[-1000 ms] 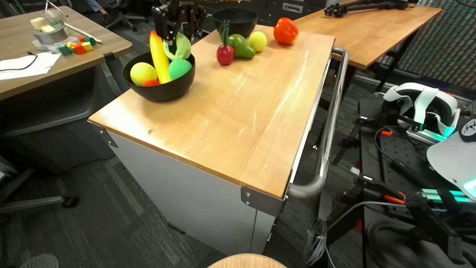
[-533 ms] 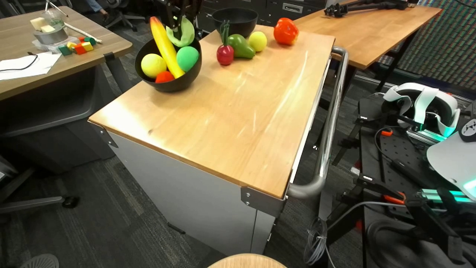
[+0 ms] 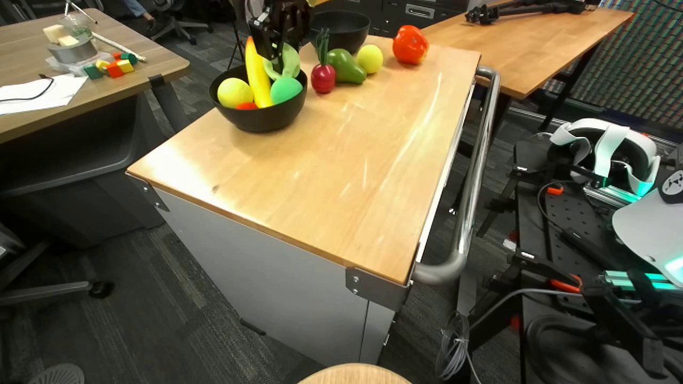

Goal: Take the fruits and vegetables out of the bowls and put them on the table

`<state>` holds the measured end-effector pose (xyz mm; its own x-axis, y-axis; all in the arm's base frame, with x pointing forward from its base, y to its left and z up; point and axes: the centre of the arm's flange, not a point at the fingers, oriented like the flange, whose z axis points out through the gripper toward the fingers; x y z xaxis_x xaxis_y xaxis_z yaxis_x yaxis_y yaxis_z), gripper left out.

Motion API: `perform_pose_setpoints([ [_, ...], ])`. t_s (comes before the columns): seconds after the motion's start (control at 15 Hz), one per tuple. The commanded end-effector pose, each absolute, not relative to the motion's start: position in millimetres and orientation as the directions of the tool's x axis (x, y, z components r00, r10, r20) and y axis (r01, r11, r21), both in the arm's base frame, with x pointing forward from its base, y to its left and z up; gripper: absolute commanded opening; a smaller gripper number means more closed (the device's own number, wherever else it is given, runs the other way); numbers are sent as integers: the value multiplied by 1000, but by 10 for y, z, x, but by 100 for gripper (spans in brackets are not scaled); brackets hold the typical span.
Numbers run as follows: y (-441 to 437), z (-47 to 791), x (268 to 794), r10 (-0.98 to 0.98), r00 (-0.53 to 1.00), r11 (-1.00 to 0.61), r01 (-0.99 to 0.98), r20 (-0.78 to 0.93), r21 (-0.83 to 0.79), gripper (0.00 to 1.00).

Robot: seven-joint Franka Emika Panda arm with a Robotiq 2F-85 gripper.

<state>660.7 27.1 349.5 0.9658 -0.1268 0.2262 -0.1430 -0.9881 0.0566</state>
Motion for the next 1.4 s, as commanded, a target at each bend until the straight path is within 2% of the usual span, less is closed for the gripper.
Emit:
perform_pose_setpoints([
  [0.0,313,3509,6563,-153,967,-986,-163,202,33,67],
  [0.27,353,3527,6551,-150,970,-986,-162,193,46,98],
  [0.33,361,3528,6548,-148,970,-986,-159,191,43,68],
  [0.4,371,3528,6544,-145,970,-987,-155,193,35,59],
  [0.47,382,3531,6540,-138,971,-988,-149,194,43,59],
  [0.67,419,3566,6548,-133,971,-989,-144,199,45,37],
  [0.8,439,3585,6541,-126,971,-989,-139,204,51,33],
  [0.93,448,3605,6546,-122,971,-988,-138,206,66,25],
  [1.0,450,3602,6550,-121,971,-988,-137,205,68,74],
  [1.13,460,3598,6552,-119,972,-988,-135,202,68,80],
  [1.27,474,3596,6551,-116,972,-989,-132,202,68,96],
  [1.33,479,3598,6553,-116,972,-989,-132,203,67,100],
])
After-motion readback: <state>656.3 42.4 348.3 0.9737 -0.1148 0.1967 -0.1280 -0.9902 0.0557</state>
